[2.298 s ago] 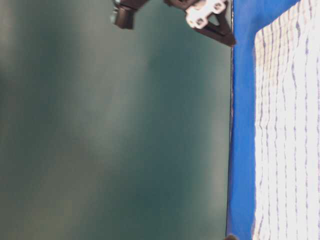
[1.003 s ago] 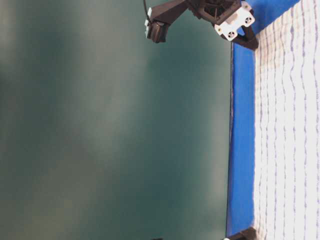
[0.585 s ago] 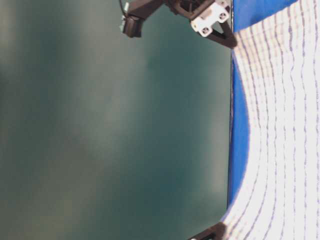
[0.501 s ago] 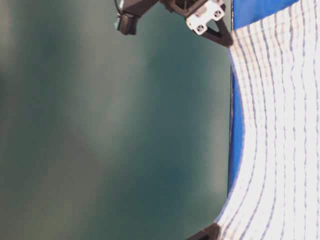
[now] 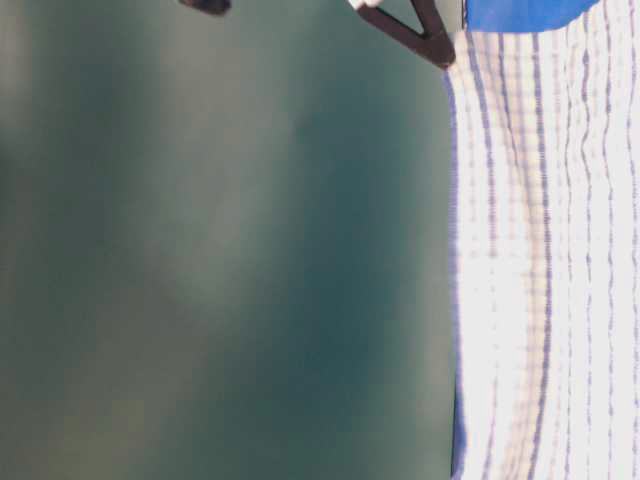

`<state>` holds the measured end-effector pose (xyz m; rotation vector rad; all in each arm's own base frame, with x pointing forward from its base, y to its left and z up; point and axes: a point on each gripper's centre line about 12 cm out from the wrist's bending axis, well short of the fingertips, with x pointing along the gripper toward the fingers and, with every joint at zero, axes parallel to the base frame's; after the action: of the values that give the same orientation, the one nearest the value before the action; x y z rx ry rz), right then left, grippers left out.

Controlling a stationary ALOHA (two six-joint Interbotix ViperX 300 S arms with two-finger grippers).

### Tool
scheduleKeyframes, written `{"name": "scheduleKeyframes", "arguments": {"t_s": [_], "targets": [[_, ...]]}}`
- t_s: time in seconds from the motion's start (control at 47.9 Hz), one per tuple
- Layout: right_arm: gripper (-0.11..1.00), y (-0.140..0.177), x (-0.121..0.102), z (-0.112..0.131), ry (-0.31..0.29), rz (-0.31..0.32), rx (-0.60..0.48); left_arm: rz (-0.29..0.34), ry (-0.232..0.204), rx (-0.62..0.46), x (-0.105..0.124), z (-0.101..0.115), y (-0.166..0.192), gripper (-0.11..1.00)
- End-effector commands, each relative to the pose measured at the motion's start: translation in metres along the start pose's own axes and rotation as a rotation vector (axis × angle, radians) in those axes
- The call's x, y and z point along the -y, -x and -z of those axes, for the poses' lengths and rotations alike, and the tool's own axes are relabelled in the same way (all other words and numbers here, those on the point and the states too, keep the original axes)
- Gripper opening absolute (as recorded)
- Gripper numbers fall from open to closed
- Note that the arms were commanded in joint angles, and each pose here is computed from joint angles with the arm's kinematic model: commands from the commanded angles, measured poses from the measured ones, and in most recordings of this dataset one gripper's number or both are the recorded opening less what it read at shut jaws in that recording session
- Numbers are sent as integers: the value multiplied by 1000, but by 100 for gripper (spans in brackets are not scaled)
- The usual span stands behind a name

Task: Fold the blue towel.
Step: 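Lift the far corners and fold them toward the near edge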

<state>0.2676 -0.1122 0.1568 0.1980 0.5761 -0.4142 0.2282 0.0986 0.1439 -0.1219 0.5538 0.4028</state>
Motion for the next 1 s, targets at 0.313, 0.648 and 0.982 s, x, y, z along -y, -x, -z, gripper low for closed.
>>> {"name": "scheduleKeyframes", "arguments": {"t_s": [0.313,0.648,0.982], "targets": [[7,17,-57,10,16,-164,-28,195,-90,37,52,9,23,3],[7,23,-82,20,12,-241,-57,291,-89,-6,76,19,30,3],[7,25,-88,25,22,-259,-79,353,-107,-31,90,29,37,3]]}}
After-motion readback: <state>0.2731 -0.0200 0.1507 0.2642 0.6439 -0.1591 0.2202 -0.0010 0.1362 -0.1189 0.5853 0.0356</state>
